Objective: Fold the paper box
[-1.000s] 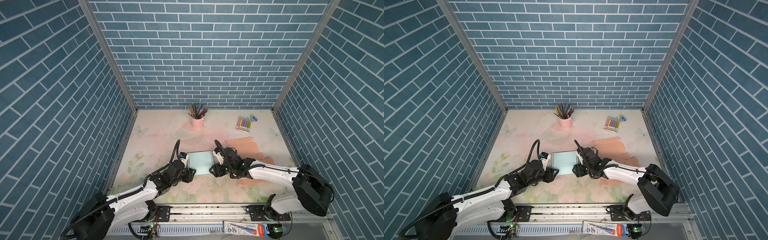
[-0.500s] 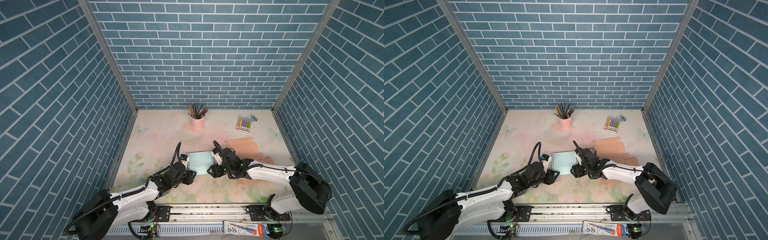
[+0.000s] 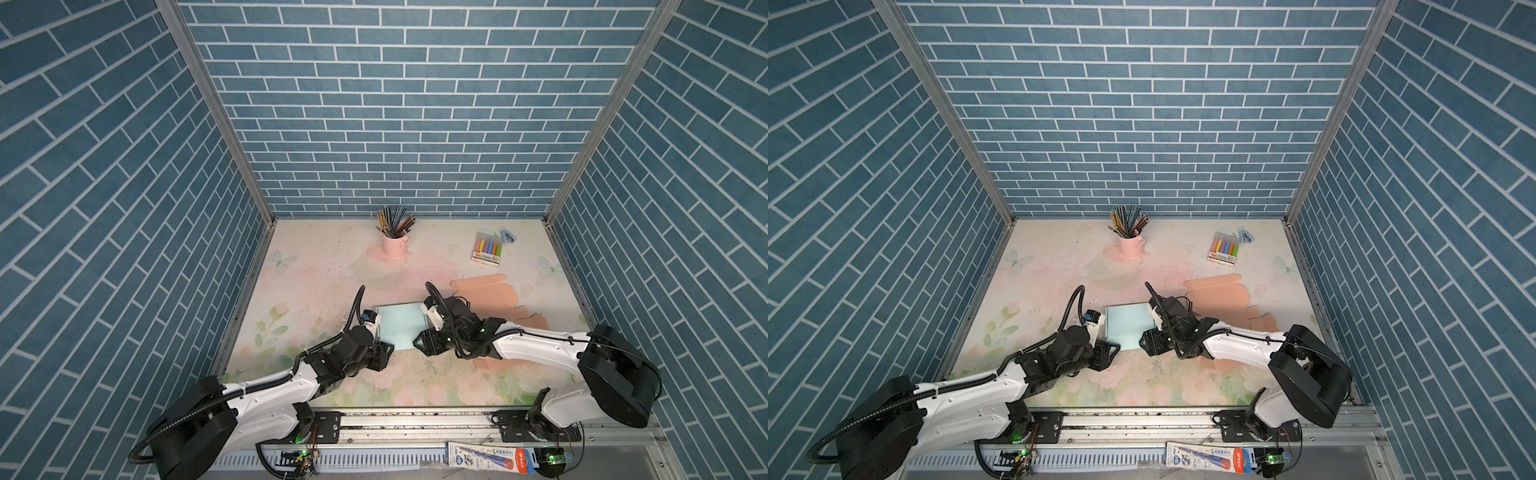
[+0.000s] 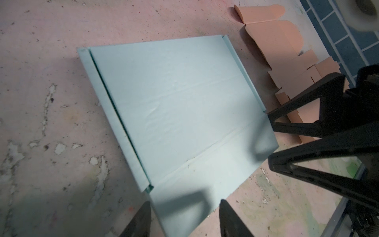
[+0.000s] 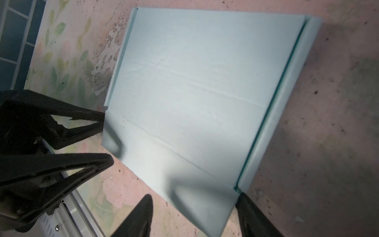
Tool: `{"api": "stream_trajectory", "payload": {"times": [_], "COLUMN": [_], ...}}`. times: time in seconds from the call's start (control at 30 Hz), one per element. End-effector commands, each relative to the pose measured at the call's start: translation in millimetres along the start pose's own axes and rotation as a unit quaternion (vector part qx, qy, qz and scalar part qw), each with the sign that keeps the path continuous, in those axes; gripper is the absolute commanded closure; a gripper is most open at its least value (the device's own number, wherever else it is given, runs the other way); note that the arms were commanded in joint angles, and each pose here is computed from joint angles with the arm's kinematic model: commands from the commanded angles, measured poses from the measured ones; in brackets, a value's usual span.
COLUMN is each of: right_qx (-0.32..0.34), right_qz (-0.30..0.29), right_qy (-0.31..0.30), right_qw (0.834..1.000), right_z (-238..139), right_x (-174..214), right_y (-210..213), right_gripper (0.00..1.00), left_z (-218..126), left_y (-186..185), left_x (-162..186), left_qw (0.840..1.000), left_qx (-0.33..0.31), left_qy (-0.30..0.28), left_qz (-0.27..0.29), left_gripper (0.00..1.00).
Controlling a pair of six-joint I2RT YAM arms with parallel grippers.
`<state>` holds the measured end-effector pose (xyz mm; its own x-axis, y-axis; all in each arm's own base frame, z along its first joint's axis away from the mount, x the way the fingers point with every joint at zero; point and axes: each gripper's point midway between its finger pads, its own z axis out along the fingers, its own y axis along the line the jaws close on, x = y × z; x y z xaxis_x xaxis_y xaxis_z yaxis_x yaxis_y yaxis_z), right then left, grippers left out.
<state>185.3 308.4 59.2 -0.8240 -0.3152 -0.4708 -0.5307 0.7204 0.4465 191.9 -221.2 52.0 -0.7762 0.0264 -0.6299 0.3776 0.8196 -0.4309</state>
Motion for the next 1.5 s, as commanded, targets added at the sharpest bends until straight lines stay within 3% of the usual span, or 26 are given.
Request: {"api": "stream_trajectory", "payload": {"times": [0.0,0.27,0.7,1.2,1.47], "right_qx": [0.012,0.024,0.042,0.054,0.057], "right_qz": [0.008,0.005,-0.002,-0.007,-0.006], "right_qy": [0.008,0.004,0.007,0.004,0.003], "right_qw": [1.000,1.000,0.999,0.999,0.998], "right_z": [4.6,5.6,10.9,12.7,14.6], "right_x": [5.7,3.9,3.4,-0.4,-2.2], "right_y": [-3.3,-7.8,-14.4,-18.9,-20.2], "right_gripper": [0.35,0.43,0.44,0.44,0.44], "left_z": [-0.9,2.8,3.0,-18.0,4.8], "left_y": [-4.7,-1.6,4.3,17.1,32.9], "left_x": [-3.2,-2.6,-1.7,-43.5,-71.5], "left_qw": [1.000,1.000,1.000,0.998,0.998], "left_qx": [0.009,-0.003,-0.014,-0.009,-0.020], "left_qy": [-0.010,-0.007,-0.008,-0.054,-0.061], "left_qz": [-0.003,0.001,0.001,-0.005,-0.006], "left_gripper": [0.48,0.54,0.57,0.53,0.50]}}
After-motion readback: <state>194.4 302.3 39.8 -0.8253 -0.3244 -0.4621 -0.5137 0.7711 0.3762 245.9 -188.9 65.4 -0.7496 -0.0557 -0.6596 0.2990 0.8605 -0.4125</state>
